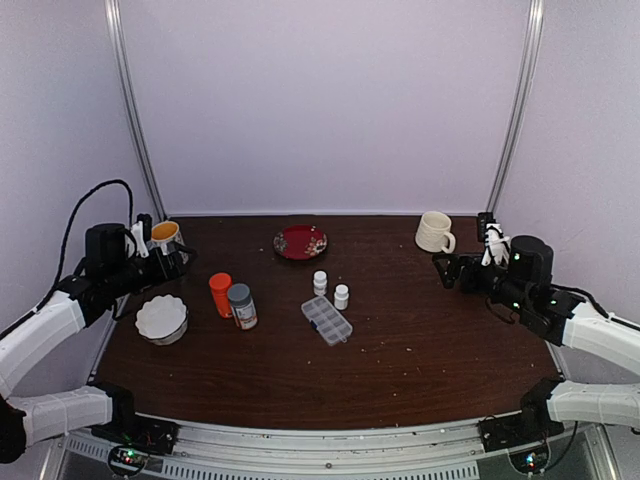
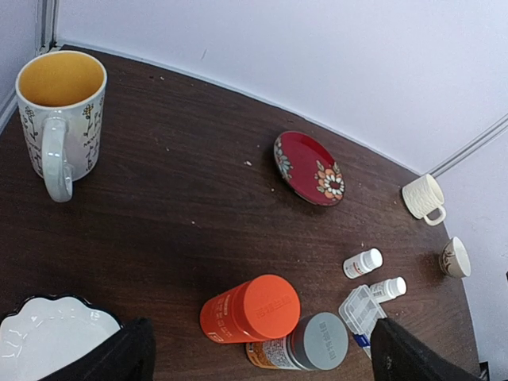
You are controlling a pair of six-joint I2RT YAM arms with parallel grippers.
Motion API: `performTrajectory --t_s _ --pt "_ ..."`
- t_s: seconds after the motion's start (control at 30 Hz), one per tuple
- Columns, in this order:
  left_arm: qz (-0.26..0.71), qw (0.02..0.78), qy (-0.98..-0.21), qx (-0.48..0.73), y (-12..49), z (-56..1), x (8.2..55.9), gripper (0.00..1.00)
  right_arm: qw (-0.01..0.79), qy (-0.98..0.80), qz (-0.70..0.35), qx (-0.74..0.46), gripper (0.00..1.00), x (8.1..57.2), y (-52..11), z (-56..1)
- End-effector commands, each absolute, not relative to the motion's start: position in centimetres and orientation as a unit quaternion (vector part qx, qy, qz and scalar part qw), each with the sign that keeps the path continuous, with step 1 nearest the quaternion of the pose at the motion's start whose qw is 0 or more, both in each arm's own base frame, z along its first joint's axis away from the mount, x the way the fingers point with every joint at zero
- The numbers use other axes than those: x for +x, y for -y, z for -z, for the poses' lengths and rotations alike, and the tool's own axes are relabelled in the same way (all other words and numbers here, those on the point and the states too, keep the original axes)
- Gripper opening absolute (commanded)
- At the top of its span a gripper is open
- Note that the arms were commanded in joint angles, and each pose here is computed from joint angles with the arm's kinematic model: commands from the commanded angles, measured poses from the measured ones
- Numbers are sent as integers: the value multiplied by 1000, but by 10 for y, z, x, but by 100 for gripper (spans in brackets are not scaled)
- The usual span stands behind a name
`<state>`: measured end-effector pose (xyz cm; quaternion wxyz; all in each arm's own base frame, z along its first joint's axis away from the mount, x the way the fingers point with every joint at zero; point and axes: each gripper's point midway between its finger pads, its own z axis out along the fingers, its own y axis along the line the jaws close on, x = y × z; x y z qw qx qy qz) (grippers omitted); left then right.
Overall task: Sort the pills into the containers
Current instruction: Pick up the pill container from the center of the board.
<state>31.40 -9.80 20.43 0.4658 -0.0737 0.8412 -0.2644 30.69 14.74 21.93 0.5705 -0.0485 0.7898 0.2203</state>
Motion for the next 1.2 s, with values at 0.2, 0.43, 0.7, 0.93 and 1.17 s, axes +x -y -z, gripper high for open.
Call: performTrajectory --t_s 0.2,0.43,0.7,0.93,1.17 --pt "287 472 -834 -19 115 -218 315 98 570 -784 -238 -61 98 305 -154 -228" --pt "269 472 -839 41 142 -221 305 95 525 -794 -283 -114 93 295 -191 -218" --pt "186 471 -857 98 165 -212 294 89 487 -805 -293 -172 90 280 -245 -204" --pt "114 439 -882 125 176 -194 289 88 447 -824 -281 -203 89 274 -282 -183" --pt "120 434 -882 141 197 -197 280 88 393 -862 -221 -232 88 275 -315 -147"
